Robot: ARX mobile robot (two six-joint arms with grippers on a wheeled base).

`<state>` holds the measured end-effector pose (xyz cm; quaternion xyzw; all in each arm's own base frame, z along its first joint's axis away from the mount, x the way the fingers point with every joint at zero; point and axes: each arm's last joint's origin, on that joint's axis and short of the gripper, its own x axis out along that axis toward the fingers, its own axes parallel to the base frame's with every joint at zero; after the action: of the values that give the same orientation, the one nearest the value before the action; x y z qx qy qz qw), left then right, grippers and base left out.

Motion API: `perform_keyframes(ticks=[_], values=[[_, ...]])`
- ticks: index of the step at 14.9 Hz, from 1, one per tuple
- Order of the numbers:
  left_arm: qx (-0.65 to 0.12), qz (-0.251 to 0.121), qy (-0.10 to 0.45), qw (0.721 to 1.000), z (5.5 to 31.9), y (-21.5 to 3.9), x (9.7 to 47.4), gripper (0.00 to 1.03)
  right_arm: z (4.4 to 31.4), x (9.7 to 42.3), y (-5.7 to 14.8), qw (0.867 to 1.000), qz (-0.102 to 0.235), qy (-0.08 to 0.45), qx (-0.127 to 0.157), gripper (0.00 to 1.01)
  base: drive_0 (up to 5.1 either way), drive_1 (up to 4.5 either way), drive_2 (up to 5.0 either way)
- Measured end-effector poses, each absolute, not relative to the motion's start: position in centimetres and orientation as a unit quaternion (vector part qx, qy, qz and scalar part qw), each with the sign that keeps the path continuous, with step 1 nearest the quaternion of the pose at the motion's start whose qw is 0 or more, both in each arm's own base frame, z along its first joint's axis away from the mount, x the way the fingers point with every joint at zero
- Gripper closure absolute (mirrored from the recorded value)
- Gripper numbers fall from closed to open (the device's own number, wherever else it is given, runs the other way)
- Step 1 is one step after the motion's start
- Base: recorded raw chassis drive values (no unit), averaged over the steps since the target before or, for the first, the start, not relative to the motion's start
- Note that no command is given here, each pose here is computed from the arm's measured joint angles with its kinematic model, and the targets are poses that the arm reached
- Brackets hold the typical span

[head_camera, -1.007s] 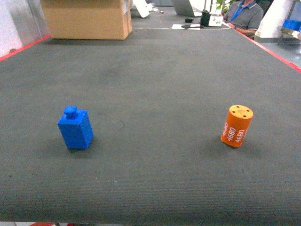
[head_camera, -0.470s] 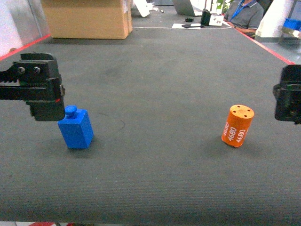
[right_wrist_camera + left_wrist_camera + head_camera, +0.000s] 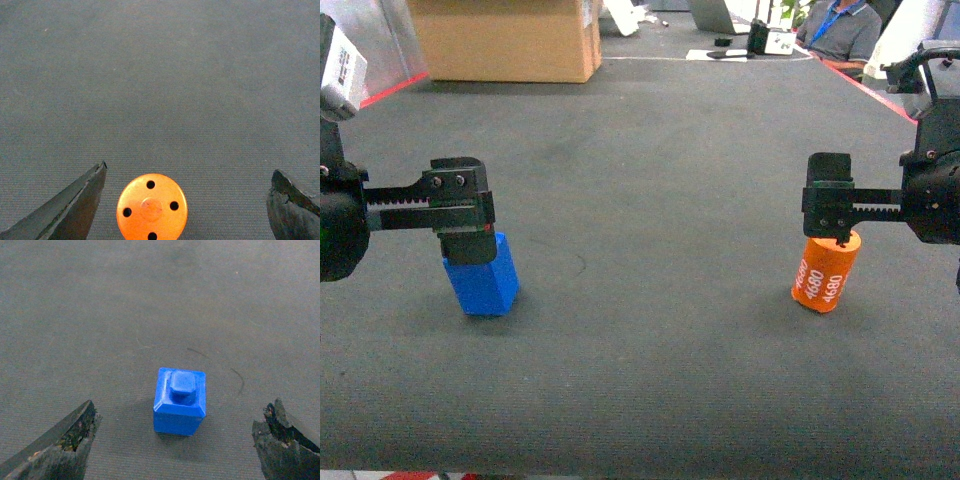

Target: Sort blue parts and orange caps into right shelf containers

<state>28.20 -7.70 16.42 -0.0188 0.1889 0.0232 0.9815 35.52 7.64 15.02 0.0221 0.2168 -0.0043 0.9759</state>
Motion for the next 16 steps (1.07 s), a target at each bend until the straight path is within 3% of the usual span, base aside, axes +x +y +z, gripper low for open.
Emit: perform_keyframes(ticks=[5,16], values=[[-0.031,0.012,0.198,0.98,15.7,-8.2,29.7,0.05,13.0,37.2,7.8,0.971,-0.005,0.239,0.027,0.03,0.0,0.0,0.0],[-0.021,0.036,0.235,0.971,12.3,-8.1,33.9,0.05,10.4,39.7,7.9,0.965,-0.004,0.26,0.039,0.03,0.0,0.0,0.0]])
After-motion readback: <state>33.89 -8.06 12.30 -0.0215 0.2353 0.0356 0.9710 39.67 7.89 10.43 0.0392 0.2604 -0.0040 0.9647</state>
